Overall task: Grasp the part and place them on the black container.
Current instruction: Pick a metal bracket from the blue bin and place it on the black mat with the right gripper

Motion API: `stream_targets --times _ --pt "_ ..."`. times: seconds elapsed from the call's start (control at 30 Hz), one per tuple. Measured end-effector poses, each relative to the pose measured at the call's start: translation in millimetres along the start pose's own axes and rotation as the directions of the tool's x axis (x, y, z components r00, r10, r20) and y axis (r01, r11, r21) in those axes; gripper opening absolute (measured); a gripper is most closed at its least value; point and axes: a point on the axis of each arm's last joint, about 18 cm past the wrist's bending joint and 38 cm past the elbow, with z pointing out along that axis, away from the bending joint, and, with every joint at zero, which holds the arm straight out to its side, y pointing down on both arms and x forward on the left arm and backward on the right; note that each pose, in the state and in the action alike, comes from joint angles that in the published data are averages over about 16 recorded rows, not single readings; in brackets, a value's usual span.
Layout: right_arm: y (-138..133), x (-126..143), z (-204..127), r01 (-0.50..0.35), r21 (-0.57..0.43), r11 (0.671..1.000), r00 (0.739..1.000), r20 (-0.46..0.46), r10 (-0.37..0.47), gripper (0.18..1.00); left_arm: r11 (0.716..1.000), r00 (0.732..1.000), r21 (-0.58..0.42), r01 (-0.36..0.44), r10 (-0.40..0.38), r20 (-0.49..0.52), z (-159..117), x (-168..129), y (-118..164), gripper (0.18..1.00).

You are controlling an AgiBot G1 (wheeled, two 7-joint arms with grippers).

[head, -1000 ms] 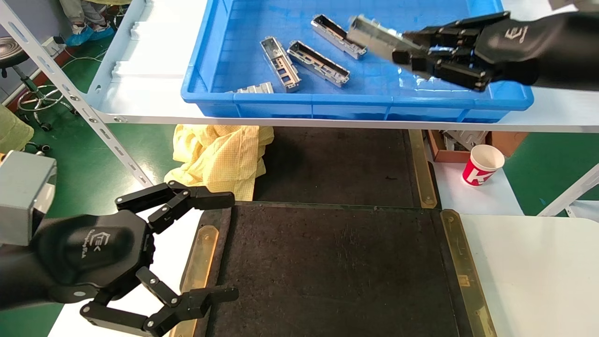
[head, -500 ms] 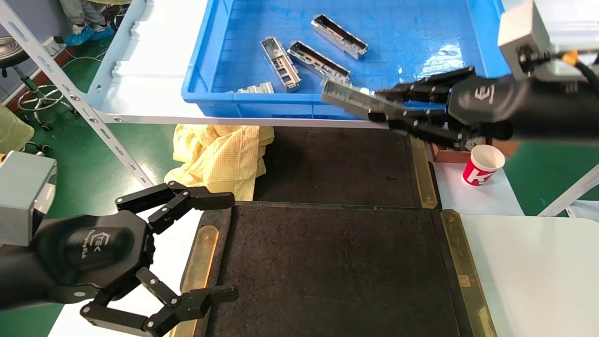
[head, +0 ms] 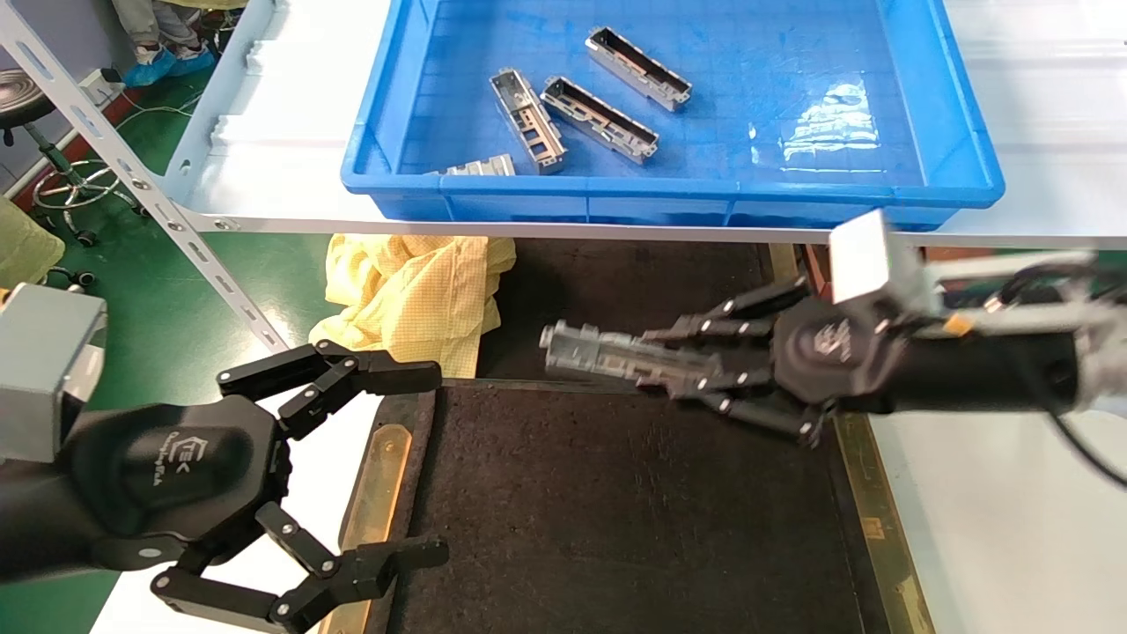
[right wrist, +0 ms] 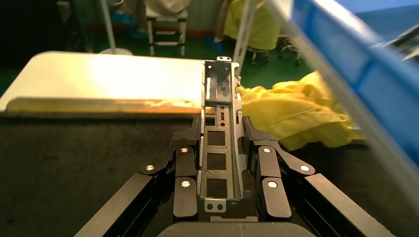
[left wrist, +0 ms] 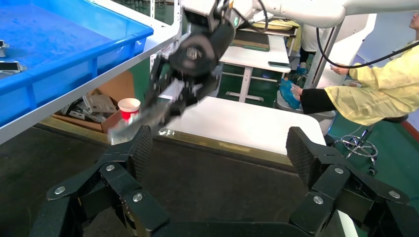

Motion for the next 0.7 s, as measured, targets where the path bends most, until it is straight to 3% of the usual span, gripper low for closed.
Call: stream_targets --times 0.43,0.7 --pt "72.3 -7.2 89.3 0.047 -0.082 0.996 0.999 -0.001 -0.047 0.352 1.000 1.000 0.000 0.000 0.000 0.000 0.0 0.0 0.0 1.001" --pt "99.0 -11.8 145.1 0.089 -0.129 0.988 0.995 -0.032 -0.094 0.352 1.000 1.000 0.000 0.000 0.000 0.000 0.0 0.0 0.0 1.001"
